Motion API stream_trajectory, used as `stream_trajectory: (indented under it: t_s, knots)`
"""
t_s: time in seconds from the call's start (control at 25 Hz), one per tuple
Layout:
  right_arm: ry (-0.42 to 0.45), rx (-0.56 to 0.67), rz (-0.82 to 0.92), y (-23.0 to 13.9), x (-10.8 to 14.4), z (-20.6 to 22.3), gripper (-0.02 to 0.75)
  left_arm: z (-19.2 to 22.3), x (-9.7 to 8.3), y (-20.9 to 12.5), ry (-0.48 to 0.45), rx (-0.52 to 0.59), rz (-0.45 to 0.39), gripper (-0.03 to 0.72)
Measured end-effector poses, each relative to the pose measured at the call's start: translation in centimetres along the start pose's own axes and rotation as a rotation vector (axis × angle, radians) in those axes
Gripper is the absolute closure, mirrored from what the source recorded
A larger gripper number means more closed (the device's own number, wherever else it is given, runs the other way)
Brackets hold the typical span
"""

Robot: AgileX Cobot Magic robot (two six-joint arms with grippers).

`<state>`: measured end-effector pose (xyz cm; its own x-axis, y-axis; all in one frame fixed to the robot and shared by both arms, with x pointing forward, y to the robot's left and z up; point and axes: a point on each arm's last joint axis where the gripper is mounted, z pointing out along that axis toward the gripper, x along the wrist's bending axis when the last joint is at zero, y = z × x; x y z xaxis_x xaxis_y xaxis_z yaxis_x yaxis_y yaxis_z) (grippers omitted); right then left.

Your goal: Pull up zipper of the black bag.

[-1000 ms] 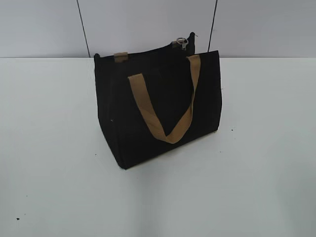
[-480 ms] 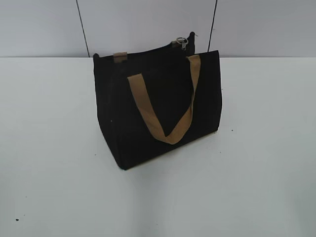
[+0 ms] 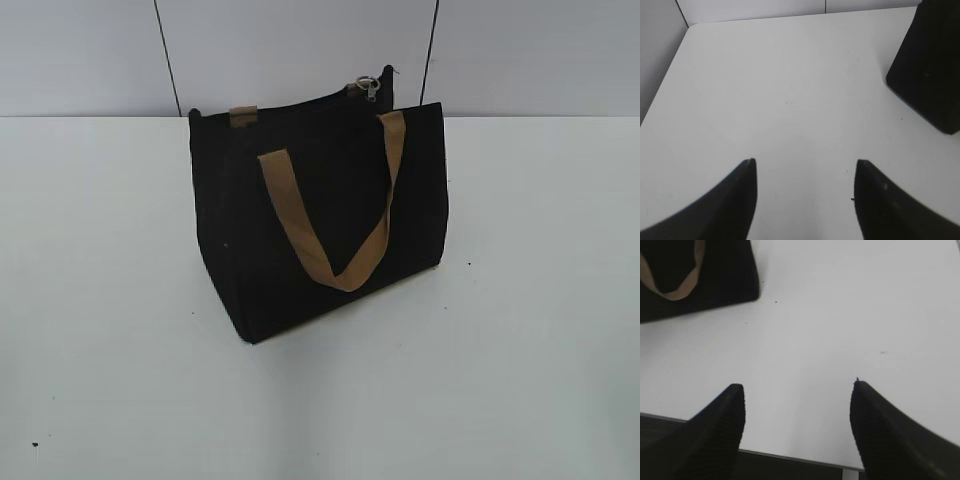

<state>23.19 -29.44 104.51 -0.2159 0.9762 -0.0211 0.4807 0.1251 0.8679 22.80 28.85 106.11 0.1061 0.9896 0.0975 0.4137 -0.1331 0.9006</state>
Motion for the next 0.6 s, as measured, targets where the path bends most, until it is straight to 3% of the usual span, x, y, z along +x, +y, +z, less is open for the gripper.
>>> stream_trajectory:
  t_s: [0.16,0.6]
  knots:
    - [-0.091,0.002,0.052,0.04,0.05,0.07,0.234,-0.04,0.14,-0.05,-0.021,-0.001,0.022,0.220]
    - [-0.099,0.002,0.058,0.04,0.07,0.07,0.234,-0.05,0.24,-0.07,-0.021,0.000,0.032,0.220]
